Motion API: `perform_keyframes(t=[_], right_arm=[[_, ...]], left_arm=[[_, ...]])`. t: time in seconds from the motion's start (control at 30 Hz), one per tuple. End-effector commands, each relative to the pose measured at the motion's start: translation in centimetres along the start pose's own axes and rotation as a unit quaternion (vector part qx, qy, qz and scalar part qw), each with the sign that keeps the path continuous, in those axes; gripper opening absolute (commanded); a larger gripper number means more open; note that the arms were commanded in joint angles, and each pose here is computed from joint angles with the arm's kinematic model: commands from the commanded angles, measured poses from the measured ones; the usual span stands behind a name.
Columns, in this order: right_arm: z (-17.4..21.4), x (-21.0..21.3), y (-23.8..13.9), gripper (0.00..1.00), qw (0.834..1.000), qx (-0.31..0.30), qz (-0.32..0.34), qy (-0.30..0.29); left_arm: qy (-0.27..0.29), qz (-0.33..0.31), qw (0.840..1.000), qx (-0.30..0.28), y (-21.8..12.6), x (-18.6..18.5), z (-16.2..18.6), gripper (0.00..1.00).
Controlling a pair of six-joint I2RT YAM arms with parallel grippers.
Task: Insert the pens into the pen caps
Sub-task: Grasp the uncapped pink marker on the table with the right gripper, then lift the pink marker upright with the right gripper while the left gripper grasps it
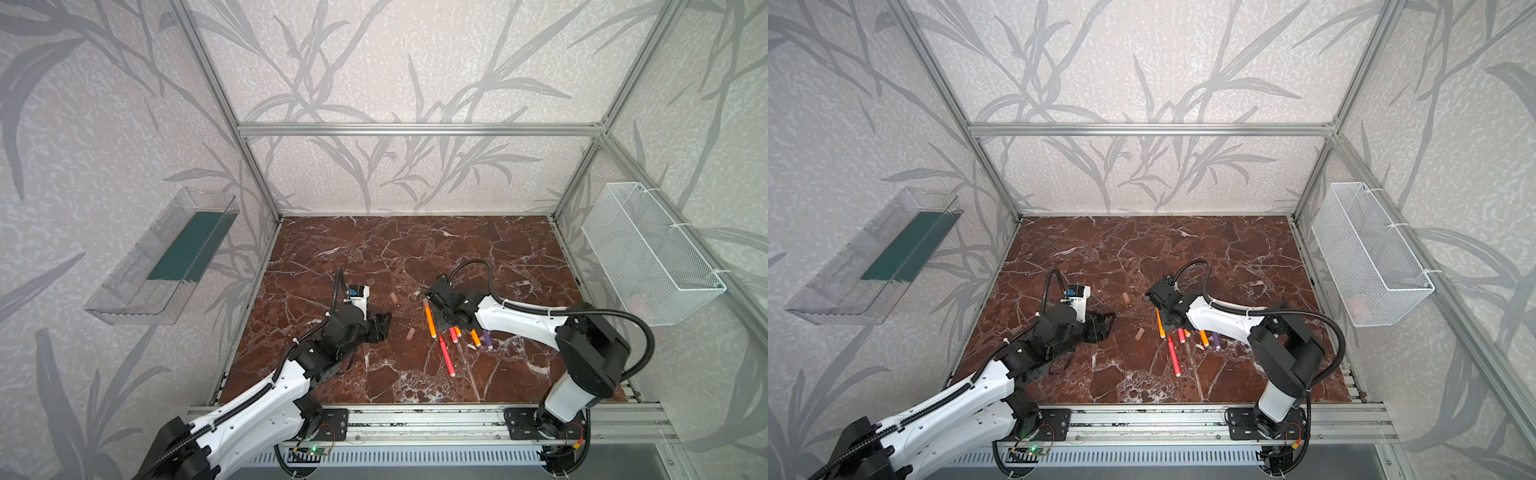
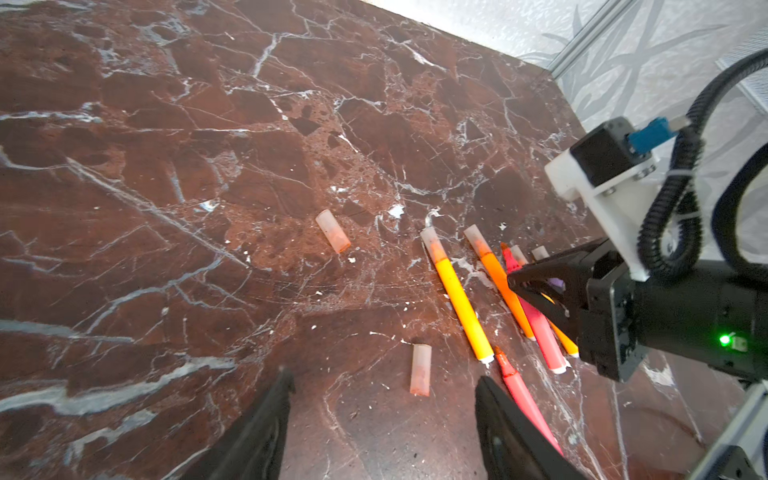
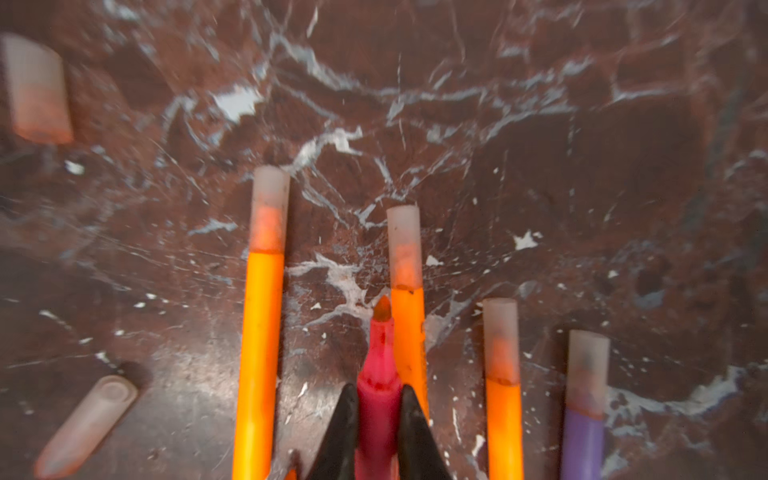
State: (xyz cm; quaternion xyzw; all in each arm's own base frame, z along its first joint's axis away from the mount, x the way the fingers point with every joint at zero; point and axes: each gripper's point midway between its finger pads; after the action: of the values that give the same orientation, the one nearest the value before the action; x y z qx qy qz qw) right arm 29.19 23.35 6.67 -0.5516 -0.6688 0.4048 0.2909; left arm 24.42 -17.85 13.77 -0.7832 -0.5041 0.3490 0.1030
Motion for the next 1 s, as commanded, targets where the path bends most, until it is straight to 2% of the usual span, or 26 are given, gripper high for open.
perform_keyframes(t=[0.0, 0.1, 0.23, 0.43, 0.57, 0.7, 0.97], right_arm=[[-2.4, -0.6, -3.2, 0.05, 0.998, -0.052, -0.005, 0.024], [-3.8, 0.5, -5.4, 0.05, 0.991, -0.106, -0.056, 0.052], [-5.0, 2.5, -7.8, 0.03, 0.972, -0.167, -0.141, 0.090], [-5.8, 5.2, -11.2, 0.01, 0.925, -0.228, -0.264, 0.150], [-5.5, 6.5, -12.9, 0.00, 0.907, -0.253, -0.295, 0.163], [-5.3, 7.5, -14.2, 0.00, 0.892, -0.267, -0.321, 0.170], [-4.1, 9.3, -15.9, 0.00, 0.873, -0.281, -0.359, 0.173]], left_arm=[[0.000, 0.060, 0.998, -0.011, -0.3, -2.0, -0.2, 0.71], [0.011, 0.114, 0.993, -0.013, -0.6, -3.9, -0.2, 0.71], [0.024, 0.180, 0.983, -0.024, -1.2, -6.3, -0.1, 0.71], [0.046, 0.254, 0.965, -0.037, -2.1, -9.4, 0.4, 0.71], [0.067, 0.274, 0.959, -0.034, -2.0, -10.8, 1.2, 0.71], [0.073, 0.270, 0.959, -0.038, -1.4, -11.2, 1.6, 0.70], [0.078, 0.270, 0.959, -0.036, -0.4, -12.1, 1.7, 0.59]])
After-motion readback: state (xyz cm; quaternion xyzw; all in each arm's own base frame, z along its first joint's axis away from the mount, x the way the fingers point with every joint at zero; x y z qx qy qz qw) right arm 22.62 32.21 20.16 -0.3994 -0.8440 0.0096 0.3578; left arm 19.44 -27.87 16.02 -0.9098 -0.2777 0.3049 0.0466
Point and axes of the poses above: each gripper's point midway between its finger pads, its own y axis out along the fingers, its own x axis along the line the jaws close on, z = x × y, and after that the axes turned 1 degree about -y, right-handed
